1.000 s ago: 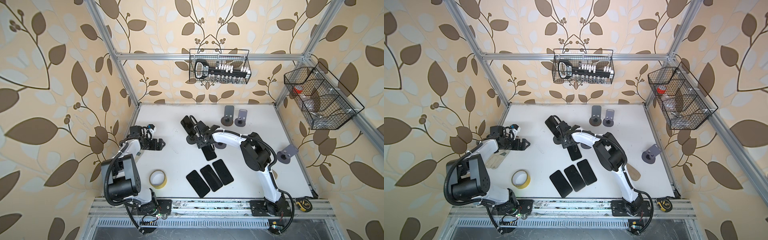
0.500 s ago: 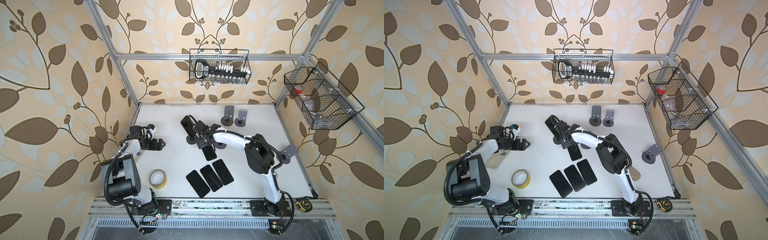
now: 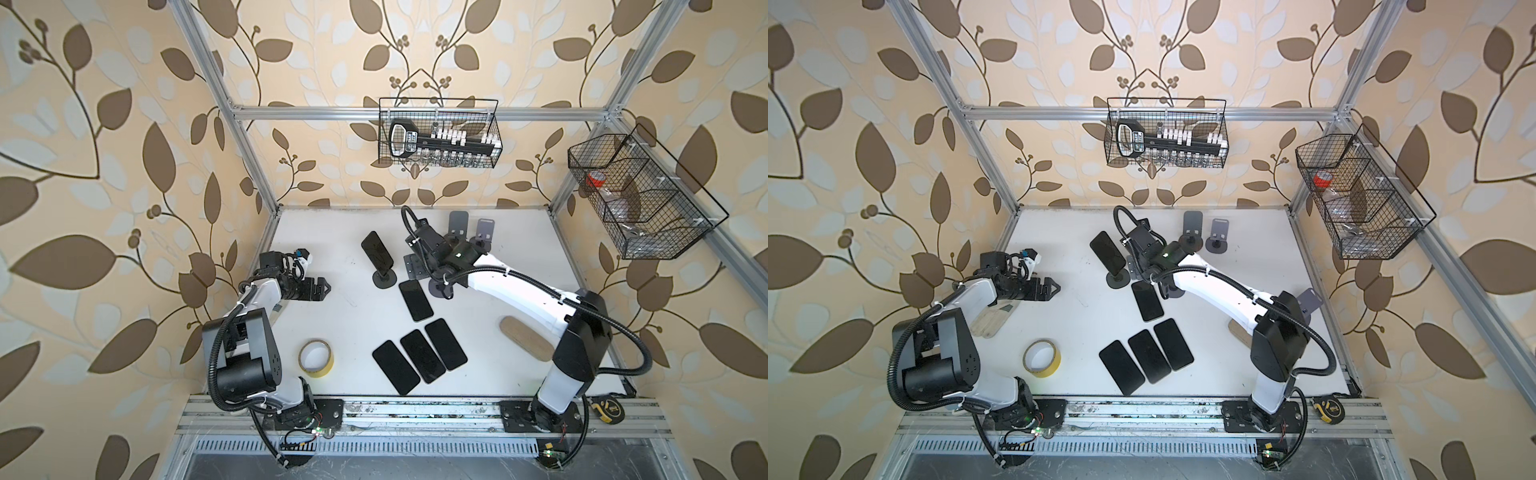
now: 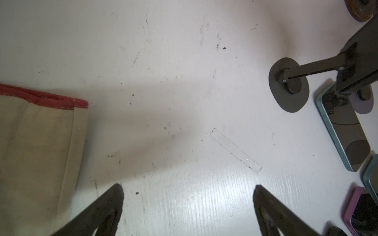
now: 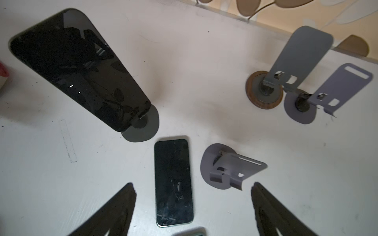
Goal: Remove the phone from the phone stand
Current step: Place the phone at the center of the table, then remove the phone from the phone stand.
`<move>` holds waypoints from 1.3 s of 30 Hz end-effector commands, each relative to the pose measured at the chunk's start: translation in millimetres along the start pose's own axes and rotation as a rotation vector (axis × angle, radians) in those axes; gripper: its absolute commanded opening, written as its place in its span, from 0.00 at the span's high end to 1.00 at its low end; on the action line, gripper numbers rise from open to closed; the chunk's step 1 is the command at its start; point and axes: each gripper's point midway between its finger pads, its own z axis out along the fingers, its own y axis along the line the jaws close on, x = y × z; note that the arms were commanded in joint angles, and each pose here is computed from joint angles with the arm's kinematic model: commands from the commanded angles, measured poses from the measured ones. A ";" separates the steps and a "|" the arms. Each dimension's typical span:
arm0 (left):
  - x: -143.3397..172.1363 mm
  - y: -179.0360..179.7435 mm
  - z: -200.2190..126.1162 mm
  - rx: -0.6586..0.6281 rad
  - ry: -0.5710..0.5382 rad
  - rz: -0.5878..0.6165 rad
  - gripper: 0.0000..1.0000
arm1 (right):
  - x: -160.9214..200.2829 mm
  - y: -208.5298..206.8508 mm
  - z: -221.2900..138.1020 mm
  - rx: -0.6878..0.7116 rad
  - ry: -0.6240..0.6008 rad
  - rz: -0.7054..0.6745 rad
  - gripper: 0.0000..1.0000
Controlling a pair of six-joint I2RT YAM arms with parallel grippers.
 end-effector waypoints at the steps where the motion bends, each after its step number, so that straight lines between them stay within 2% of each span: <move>1: -7.2 -5.3 -7.0 0.030 -0.026 0.028 0.01 | -4.4 -24.3 -12.2 0.054 -0.071 0.052 0.08; 6: -11.6 -11.7 -9.8 0.067 -0.025 0.030 0.01 | -6.7 -27.6 -30.2 -0.074 -0.190 0.034 0.00; 9: -12.9 -12.2 -12.4 0.062 -0.030 0.043 0.01 | -6.0 -18.1 -37.5 -0.166 -0.272 -0.047 0.00; 12: -11.7 -14.4 -13.7 0.070 -0.029 0.057 0.01 | -13.0 -13.5 -41.8 -0.200 -0.317 -0.087 0.00; 14: -11.4 -16.4 -14.7 0.078 -0.027 0.064 0.01 | -18.4 -11.6 -39.0 -0.205 -0.328 -0.098 0.00; 16: -12.7 -17.8 -16.5 0.081 -0.031 0.071 0.01 | -18.6 3.3 -36.8 -0.320 -0.295 -0.138 0.00; 18: -13.4 -20.1 -17.9 0.091 -0.034 0.080 0.01 | -21.3 13.9 -32.1 -0.435 -0.268 -0.109 0.00; 21: -9.7 -19.8 -16.3 0.091 -0.027 0.087 0.01 | -27.3 32.6 -29.1 -0.569 -0.284 -0.123 0.00; 26: -11.5 -18.5 -20.7 0.063 -0.047 0.106 0.01 | -37.9 54.0 -18.7 -0.635 -0.303 -0.201 0.00; 39: -9.5 -15.3 -16.2 0.058 -0.041 0.103 0.01 | -62.2 86.7 18.2 -0.679 -0.381 -0.299 0.00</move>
